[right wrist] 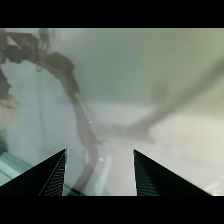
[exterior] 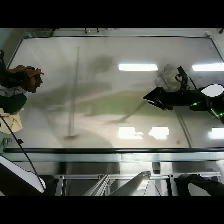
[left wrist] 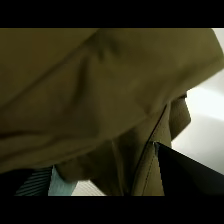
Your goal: Fold the shirts.
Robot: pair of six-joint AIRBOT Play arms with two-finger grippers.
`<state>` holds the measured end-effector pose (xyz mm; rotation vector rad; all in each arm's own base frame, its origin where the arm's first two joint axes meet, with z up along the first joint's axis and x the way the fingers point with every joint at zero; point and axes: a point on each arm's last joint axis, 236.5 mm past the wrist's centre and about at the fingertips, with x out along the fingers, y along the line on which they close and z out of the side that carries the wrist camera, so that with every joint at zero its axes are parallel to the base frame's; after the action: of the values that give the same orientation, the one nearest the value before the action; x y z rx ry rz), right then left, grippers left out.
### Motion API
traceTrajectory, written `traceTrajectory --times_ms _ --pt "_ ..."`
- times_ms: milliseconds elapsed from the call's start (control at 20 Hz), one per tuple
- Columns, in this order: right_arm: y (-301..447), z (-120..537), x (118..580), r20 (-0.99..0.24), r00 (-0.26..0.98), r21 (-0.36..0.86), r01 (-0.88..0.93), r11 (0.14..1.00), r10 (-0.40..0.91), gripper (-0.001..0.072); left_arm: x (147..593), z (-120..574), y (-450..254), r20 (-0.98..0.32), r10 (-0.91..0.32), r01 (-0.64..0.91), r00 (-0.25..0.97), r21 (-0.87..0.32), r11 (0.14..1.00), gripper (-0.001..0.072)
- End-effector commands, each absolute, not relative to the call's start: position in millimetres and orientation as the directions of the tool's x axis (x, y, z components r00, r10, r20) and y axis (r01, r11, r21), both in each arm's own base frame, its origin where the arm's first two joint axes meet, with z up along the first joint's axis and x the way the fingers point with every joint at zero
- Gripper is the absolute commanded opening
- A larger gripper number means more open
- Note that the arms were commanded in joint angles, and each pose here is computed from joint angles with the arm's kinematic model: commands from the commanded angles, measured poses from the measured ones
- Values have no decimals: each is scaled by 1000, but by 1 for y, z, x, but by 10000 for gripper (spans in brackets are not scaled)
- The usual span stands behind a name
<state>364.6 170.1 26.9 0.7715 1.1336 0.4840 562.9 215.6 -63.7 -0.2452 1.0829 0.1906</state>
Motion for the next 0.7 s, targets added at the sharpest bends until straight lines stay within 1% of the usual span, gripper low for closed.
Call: traceTrajectory --times_ms 0,150,200,250,300,500,550,600,650 --pt "169 28 368 -614 379 762 55 645 693 465 580 -87 207 -875 -17 -278 484 -172 945 694" --pt "166 28 374 -613 406 757 58 650 678 465 589 -97 190 -874 -33 -255 485 -178 950 686" --pt "165 28 376 -613 414 756 58 652 673 465 594 -97 184 -866 -29 -240 499 -170 956 491" --pt "164 28 377 -612 418 755 56 654 671 465 600 -95 176 -860 -31 -193 510 -150 970 212" --pt "164 28 377 -612 418 755 56 654 671 464 604 -95 167 -857 -36 -149 513 -130 980 6" --pt "164 28 377 -613 418 754 56 654 671 462 608 -74 128 -856 -77 -105 511 -151 983 8" --pt "163 28 378 -613 420 754 56 655 670 461 606 -54 106 -851 -121 -58 511 -174 983 9" --pt "161 28 379 -613 424 748 39 662 667 423 601 -27 71 -832 -221 25 509 -242 970 9" --pt "157 28 380 -613 431 739 15 674 662 237 592 5 29 -797 -348 118 493 -336 935 10"
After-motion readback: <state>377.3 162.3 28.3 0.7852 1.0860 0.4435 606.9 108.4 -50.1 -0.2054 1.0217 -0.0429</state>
